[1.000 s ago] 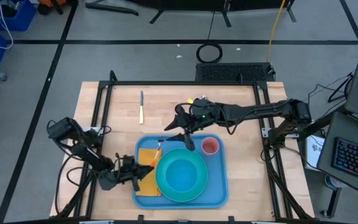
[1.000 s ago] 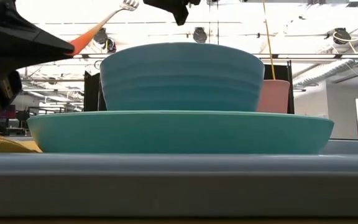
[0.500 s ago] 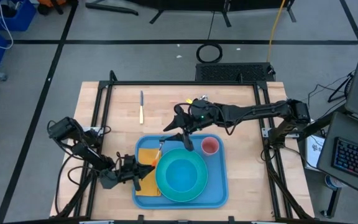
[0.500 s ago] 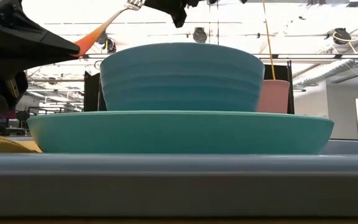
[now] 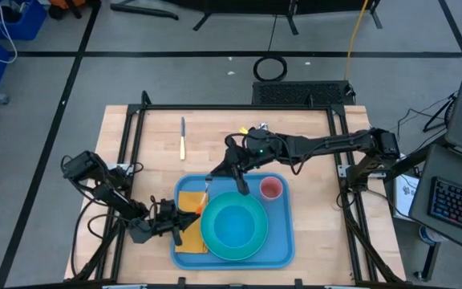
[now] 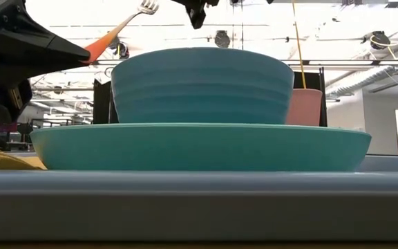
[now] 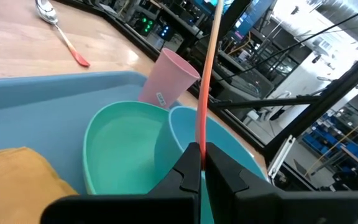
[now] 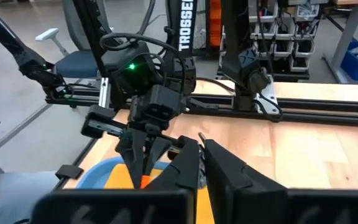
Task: Set up tray
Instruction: Put the orange fork on top of the yellow napkin
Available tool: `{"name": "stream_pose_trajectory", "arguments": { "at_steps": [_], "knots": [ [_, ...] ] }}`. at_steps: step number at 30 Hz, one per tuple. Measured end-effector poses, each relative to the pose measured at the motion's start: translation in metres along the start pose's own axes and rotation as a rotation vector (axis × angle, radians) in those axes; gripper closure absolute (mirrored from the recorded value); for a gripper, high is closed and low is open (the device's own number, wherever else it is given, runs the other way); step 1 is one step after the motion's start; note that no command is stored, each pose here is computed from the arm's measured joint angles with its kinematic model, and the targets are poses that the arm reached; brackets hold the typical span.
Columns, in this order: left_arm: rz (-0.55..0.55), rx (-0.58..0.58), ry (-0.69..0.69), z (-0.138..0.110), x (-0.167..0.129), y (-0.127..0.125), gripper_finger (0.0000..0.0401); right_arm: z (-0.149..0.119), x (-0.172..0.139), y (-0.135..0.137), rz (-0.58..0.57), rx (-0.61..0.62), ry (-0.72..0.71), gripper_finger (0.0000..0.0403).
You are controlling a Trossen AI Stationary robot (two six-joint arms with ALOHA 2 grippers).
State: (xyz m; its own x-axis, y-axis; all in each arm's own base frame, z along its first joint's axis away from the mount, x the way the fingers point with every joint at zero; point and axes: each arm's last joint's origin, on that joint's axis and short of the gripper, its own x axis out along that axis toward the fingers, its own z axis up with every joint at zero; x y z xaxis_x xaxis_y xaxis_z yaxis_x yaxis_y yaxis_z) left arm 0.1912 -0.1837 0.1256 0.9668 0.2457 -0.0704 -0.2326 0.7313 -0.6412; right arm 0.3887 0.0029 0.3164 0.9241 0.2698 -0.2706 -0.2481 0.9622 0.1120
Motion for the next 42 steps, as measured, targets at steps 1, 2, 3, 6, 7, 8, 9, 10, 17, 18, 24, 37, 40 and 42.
{"name": "stream_pose_trajectory", "arguments": {
  "at_steps": [1, 2, 3, 6, 7, 8, 9, 10, 17, 18, 24, 37, 40, 42],
  "knots": [
    [0.0, -0.001, 0.0, 0.0, 0.0, 0.0, 0.0395, 0.0, 0.0, 0.0, -0.002, 0.0, 0.001, 0.0396],
    [0.0, -0.001, -0.001, 0.0, 0.0, 0.0, 0.0395, 0.0, 0.0, 0.0, -0.003, 0.004, 0.002, 0.0395],
    [0.0, 0.0, -0.001, 0.0, 0.0, 0.0, 0.0394, 0.0, 0.0, -0.001, -0.005, 0.009, 0.001, 0.0395],
    [-0.002, 0.013, 0.001, 0.0, 0.0, 0.0, 0.0394, 0.0, -0.001, -0.003, -0.009, 0.019, 0.001, 0.0399],
    [-0.002, 0.015, 0.002, 0.0, 0.0, 0.0, 0.0394, 0.0, -0.001, -0.004, -0.011, 0.022, 0.001, 0.0399],
    [-0.002, 0.015, 0.002, 0.0, 0.0, 0.0, 0.0392, 0.0, -0.001, -0.005, -0.014, 0.026, 0.0, 0.0399],
    [-0.002, 0.017, 0.002, 0.0, 0.0, 0.0, 0.0388, 0.0, -0.002, -0.006, -0.019, 0.028, 0.001, 0.04],
    [-0.004, 0.019, 0.003, 0.0, 0.0, 0.0, 0.0383, 0.0, -0.002, -0.007, -0.036, 0.03, 0.002, 0.04],
    [-0.035, 0.085, 0.03, -0.007, -0.015, -0.005, 0.0336, 0.001, -0.005, -0.016, -0.09, 0.048, -0.008, 0.0403],
    [-0.032, 0.096, 0.026, -0.007, -0.017, -0.005, 0.0331, 0.0, -0.005, -0.017, -0.09, 0.053, -0.005, 0.0403],
    [-0.082, 0.173, 0.055, -0.013, -0.034, -0.01, 0.0317, 0.001, -0.007, -0.022, -0.082, 0.083, -0.009, 0.0403],
    [-0.111, 0.395, -0.05, -0.004, -0.076, -0.03, 0.0316, -0.021, 0.025, -0.031, 0.033, 0.19, -0.02, 0.0403],
    [-0.117, 0.435, -0.063, 0.0, -0.085, -0.034, 0.0316, -0.03, 0.036, -0.034, 0.061, 0.222, -0.007, 0.0403],
    [-0.104, 0.459, -0.067, 0.002, -0.09, -0.035, 0.0316, -0.031, 0.043, -0.037, 0.057, 0.226, 0.0, 0.0403]
  ]
}}
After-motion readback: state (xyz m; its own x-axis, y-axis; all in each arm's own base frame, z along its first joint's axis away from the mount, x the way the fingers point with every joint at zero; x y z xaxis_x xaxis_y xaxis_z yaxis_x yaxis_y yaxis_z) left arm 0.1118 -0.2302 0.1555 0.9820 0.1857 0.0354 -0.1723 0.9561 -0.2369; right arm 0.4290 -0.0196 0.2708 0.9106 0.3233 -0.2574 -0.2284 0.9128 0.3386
